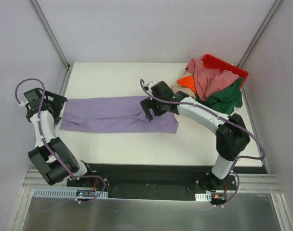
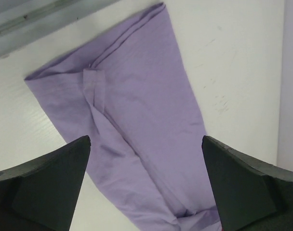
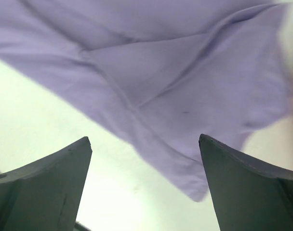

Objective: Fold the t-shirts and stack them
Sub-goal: Fold the other side of the tshirt into a rectangle, then rotate the tshirt 90 degrees

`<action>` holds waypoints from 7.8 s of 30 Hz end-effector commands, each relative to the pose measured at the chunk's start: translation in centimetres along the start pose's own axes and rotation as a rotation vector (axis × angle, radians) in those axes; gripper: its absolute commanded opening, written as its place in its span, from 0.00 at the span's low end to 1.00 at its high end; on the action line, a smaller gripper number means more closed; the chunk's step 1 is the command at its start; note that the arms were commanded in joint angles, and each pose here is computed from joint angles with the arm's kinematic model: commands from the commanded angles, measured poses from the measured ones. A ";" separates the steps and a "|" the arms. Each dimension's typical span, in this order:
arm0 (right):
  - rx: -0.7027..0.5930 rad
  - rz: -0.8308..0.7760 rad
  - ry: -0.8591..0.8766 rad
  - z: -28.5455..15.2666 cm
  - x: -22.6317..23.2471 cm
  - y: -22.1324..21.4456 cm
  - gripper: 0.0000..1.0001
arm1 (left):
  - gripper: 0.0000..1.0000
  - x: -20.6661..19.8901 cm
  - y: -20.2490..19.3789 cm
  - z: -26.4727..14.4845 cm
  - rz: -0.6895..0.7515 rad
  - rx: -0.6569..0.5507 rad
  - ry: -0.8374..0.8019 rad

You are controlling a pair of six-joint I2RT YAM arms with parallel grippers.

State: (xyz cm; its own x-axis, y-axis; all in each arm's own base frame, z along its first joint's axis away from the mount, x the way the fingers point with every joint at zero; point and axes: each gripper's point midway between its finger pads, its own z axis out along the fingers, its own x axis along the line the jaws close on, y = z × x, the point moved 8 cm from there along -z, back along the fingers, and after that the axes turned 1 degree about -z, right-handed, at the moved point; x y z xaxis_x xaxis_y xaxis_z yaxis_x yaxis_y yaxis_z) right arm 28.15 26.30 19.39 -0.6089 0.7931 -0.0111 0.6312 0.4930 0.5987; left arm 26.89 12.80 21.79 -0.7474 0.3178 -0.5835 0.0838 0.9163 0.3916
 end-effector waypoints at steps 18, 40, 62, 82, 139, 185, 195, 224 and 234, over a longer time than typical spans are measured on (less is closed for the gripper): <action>0.064 0.161 0.325 7.7 4.6 1.0 0.96 | 0.99 3.6 -3.6 3.0 0.075 0.186 0.095; 0.047 -0.082 0.121 3.7 2.7 -0.7 0.96 | 0.99 3.7 -3.9 2.4 0.076 0.185 0.080; 0.147 -0.015 -0.081 8.1 4.3 -1.2 0.72 | 0.99 3.7 -4.1 1.9 0.072 0.175 0.071; 0.069 -0.013 -0.069 7.6 4.5 0.4 0.01 | 0.99 3.7 -4.2 1.9 0.070 0.179 0.068; -0.130 0.214 -0.106 1.8 4.0 -0.2 0.96 | 0.99 -3.4 -7.3 3.3 0.279 0.329 -0.120; -0.047 0.261 0.114 5.6 -1.5 9.1 0.96 | 0.99 2.4 -17.9 -10.5 0.431 0.468 -0.368; 0.189 0.334 0.258 7.3 9.8 1.1 0.96 | 0.99 5.6 -21.4 -4.9 0.449 0.688 -0.118; 0.094 0.369 0.003 11.5 -9.5 9.1 0.96 | 0.99 -0.3 -31.2 -6.3 0.527 0.895 -0.305; 0.042 0.065 0.054 0.2 -4.4 7.0 0.96 | 0.99 1.6 -28.0 -9.1 0.600 0.699 -0.344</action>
State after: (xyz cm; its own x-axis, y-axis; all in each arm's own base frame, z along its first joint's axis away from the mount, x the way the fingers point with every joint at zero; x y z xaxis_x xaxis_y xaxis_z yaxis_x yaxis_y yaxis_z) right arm 42.06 25.07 16.58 -0.3961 0.9026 0.1684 0.8480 0.2893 0.4441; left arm 18.95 -16.88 16.11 -0.2117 0.6575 -0.7231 0.8878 0.4387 0.1390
